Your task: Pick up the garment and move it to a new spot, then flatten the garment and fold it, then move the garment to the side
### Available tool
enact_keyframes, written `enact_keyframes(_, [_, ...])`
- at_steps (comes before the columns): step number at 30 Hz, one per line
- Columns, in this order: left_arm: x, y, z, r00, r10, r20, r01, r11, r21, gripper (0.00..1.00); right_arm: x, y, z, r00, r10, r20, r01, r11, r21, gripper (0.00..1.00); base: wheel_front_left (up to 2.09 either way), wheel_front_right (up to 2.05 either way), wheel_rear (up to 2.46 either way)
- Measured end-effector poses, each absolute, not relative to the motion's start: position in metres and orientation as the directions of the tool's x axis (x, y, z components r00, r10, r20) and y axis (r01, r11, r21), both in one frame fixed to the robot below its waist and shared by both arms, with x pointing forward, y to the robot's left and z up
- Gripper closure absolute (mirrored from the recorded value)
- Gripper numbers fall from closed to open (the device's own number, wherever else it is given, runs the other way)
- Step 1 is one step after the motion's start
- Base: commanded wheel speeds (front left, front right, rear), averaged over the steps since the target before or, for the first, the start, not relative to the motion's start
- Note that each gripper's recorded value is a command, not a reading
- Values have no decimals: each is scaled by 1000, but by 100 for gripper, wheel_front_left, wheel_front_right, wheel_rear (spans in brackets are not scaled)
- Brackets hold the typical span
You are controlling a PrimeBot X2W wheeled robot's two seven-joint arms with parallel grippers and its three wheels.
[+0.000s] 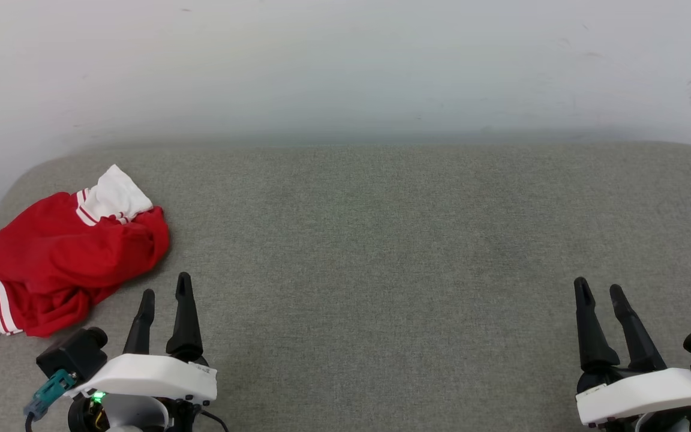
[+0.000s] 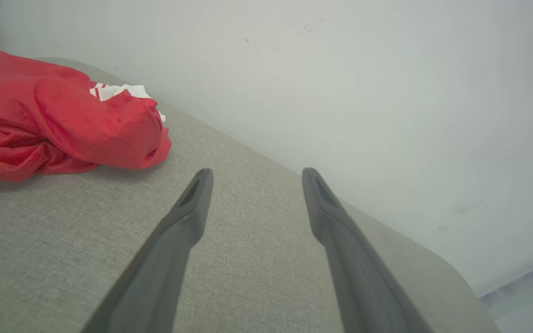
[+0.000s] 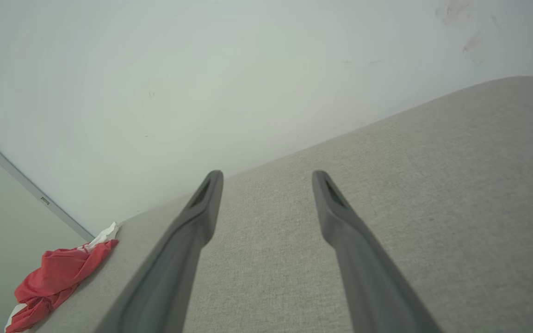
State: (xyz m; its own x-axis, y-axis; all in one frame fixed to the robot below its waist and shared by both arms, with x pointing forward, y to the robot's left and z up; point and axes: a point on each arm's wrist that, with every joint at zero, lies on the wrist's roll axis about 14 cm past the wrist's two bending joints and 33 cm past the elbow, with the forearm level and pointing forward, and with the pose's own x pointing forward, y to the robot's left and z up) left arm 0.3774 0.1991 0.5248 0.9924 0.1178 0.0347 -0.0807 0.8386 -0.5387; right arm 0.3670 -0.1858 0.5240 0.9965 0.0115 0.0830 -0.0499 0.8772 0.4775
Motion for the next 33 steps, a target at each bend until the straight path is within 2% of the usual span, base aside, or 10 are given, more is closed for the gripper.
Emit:
enact_keyframes(17, [375,191,539,989,97,111,-52,934,-355,0,364,-180,534,990,40,132,-78,951,300,0,0,0,0])
enact_keyframes(33, [369,185,545,985,73,155,-38,975,-218,0,359,-174,543,983,70,171,-96,984,147,0,0,0,0])
